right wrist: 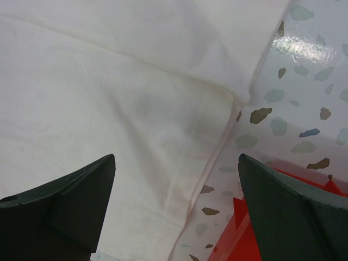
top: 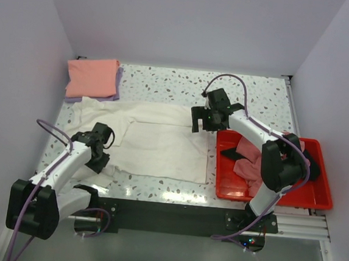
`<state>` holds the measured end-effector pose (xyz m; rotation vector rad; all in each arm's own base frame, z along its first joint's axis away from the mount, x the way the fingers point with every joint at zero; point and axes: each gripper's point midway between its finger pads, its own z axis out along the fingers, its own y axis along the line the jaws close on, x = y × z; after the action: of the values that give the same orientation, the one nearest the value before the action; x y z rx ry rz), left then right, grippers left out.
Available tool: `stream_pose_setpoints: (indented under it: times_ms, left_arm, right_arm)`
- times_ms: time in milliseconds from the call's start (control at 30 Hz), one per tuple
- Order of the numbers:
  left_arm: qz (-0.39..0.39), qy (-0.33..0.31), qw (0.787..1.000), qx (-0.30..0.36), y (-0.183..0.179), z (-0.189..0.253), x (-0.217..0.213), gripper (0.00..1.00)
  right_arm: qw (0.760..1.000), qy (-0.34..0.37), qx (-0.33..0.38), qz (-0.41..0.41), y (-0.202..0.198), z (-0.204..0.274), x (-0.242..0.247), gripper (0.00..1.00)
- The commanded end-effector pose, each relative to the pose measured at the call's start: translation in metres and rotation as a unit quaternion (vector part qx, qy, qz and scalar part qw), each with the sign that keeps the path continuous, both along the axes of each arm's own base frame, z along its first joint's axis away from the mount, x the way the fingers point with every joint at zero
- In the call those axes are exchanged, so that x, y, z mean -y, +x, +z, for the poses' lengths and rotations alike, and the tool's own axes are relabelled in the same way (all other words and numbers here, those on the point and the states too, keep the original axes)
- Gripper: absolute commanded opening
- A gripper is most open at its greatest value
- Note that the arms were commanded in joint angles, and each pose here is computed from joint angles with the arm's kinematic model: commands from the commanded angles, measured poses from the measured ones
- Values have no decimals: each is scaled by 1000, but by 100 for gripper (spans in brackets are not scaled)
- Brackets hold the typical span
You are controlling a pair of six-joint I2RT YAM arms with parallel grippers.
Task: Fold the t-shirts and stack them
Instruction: Fold the tshirt
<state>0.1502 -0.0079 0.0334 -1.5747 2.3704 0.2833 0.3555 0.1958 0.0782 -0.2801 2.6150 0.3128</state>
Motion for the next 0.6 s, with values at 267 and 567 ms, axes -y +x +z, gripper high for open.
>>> stream_pose_setpoints:
  times_ms: [267, 567]
  left_arm:
    - [-21, -6, 999, 36, 13, -5, 4, 28]
    - [-21, 1, 999, 47, 15, 6, 0, 0]
  right_arm:
    - [1000, -10, 0, -4, -6, 12, 12, 99]
    - [1000, 7, -3, 9, -19, 18, 9, 99]
